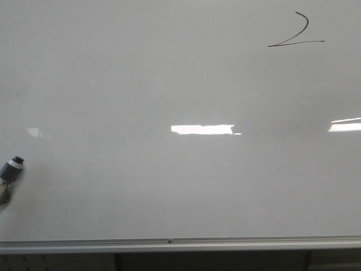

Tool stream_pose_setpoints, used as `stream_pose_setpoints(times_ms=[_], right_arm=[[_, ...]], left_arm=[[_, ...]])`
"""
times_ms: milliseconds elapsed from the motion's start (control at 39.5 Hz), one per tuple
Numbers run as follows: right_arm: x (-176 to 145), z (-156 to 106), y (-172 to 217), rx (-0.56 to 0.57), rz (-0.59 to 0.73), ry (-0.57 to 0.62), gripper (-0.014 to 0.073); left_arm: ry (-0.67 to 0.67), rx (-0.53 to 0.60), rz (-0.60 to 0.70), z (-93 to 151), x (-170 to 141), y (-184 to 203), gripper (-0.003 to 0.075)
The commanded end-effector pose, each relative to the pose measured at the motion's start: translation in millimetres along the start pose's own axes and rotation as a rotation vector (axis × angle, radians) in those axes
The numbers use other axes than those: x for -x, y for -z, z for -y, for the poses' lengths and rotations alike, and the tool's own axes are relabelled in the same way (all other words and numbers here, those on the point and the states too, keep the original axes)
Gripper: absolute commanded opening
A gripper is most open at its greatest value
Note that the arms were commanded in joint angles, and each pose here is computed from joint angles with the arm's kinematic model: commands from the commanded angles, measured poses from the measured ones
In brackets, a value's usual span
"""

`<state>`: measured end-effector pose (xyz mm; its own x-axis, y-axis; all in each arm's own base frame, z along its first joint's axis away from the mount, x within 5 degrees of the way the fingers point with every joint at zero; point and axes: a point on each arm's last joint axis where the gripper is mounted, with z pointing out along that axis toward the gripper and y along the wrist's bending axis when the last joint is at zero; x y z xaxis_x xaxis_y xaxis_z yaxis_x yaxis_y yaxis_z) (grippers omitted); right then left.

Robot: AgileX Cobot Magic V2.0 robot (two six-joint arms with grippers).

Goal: Write number 2 on whiteboard

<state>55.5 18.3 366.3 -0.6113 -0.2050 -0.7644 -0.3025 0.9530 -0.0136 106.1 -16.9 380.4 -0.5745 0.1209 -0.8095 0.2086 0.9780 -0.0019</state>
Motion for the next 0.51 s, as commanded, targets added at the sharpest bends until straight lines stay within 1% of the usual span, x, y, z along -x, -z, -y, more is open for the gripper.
stream_pose_setpoints(times_ms=[0,101,203,481], right_arm=[[9.5,1.1,6.4,-0.017,0.077,-0.001,0.0507],[9.4,1.1,6.4,-0.017,0.076,-0.001,0.0507],[9.5,1.1,6.4,-0.017,0.077,-0.002,0.0507],[10.3,1.2,6.5,-0.017,0.086,-0.032,0.0503]], left_arm=[[0.009,0.019,0.083,-0.4,3.1,7.5,0.0463],[0.004,0.065,0.061,-4.3,-4.6,5.3,0.0449],[0.029,0.142,0.027,-11.5,-9.7,3.3,0.0406],[0.028,0.148,0.016,-12.1,-11.0,2.9,0.0302]])
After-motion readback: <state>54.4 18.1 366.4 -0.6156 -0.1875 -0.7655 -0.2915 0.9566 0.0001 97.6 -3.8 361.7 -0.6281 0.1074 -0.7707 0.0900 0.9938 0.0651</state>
